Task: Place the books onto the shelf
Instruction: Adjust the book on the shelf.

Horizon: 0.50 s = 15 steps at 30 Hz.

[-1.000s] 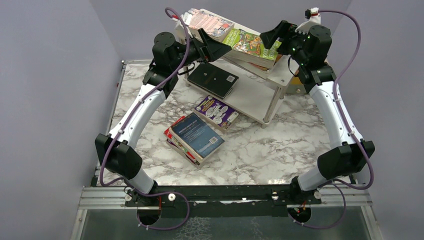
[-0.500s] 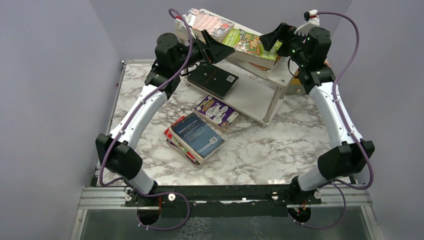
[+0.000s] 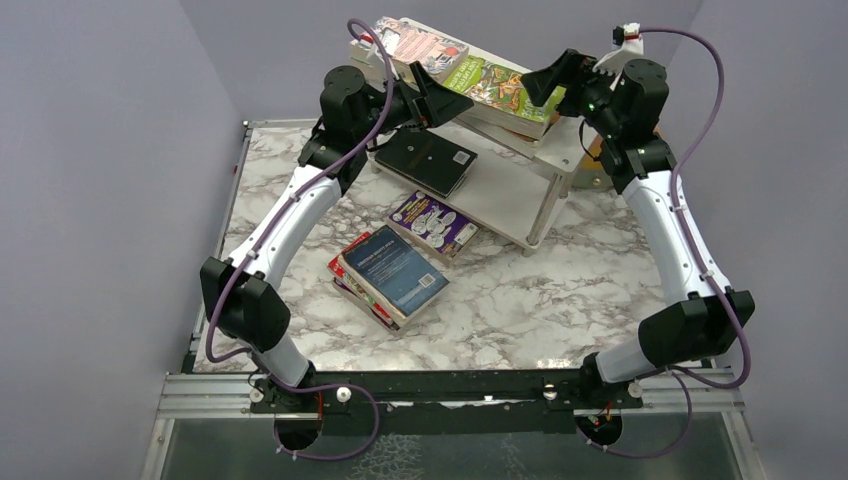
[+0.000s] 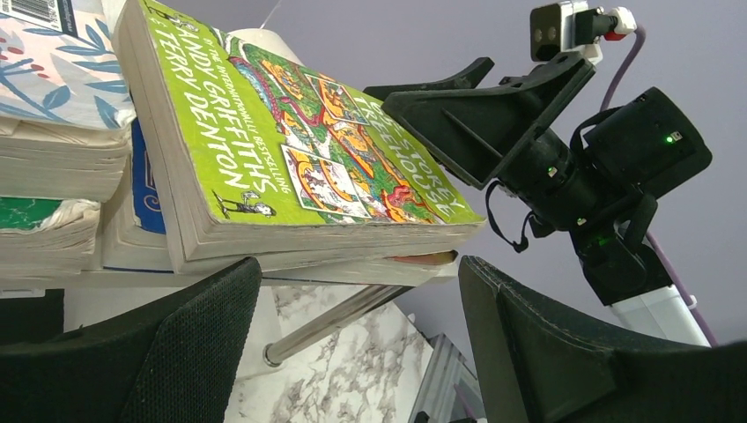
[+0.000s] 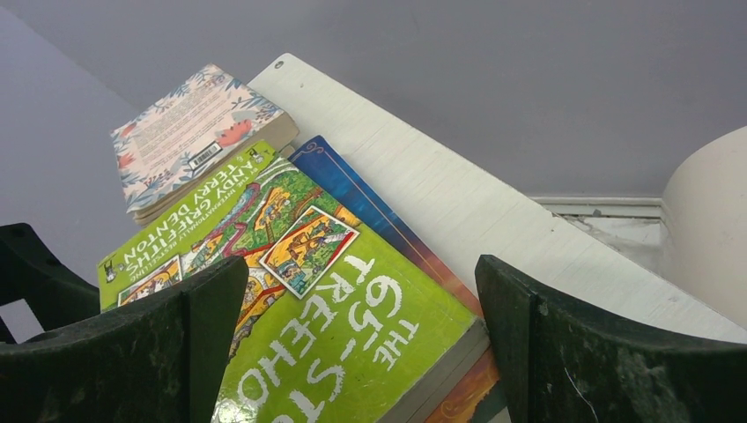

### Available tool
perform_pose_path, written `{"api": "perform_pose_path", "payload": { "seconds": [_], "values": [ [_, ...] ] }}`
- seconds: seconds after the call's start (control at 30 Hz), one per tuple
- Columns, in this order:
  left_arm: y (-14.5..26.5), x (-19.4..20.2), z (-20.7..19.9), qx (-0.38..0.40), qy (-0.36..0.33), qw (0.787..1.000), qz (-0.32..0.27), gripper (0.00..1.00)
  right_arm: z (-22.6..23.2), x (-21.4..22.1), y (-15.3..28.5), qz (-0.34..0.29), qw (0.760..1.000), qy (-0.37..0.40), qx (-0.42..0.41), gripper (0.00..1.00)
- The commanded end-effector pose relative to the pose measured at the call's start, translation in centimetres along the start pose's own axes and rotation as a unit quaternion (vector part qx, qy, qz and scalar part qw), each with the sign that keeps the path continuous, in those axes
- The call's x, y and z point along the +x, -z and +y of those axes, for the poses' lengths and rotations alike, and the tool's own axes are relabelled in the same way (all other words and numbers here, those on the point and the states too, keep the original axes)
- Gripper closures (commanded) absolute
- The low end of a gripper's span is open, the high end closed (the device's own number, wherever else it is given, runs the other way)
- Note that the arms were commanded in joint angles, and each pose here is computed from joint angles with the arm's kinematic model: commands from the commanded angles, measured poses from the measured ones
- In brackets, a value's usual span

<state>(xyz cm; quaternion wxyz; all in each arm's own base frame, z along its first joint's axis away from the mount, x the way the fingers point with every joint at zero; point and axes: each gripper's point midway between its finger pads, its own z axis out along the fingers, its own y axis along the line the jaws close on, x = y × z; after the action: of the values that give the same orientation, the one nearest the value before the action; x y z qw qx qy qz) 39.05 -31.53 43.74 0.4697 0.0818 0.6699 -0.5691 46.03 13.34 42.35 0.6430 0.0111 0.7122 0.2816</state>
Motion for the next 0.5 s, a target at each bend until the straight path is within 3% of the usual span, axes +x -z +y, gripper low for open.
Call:
{"api": "perform_pose_path", "payload": {
  "seconds": [0.0, 0.47],
  "values": [
    [-0.51, -1.06, -1.34, 0.024, -0.022, 0.999, -0.009, 0.23, 1.57, -1.29, 1.27, -0.016, 0.999, 0.014, -0.03, 0.01],
    [-1.16, -1.49, -1.17, 0.026, -0.02, 0.999, -0.014, 0.23, 1.8, -1.68, 2.16, -0.022, 0.999, 0.017, -0.028, 0.01]
  ]
}}
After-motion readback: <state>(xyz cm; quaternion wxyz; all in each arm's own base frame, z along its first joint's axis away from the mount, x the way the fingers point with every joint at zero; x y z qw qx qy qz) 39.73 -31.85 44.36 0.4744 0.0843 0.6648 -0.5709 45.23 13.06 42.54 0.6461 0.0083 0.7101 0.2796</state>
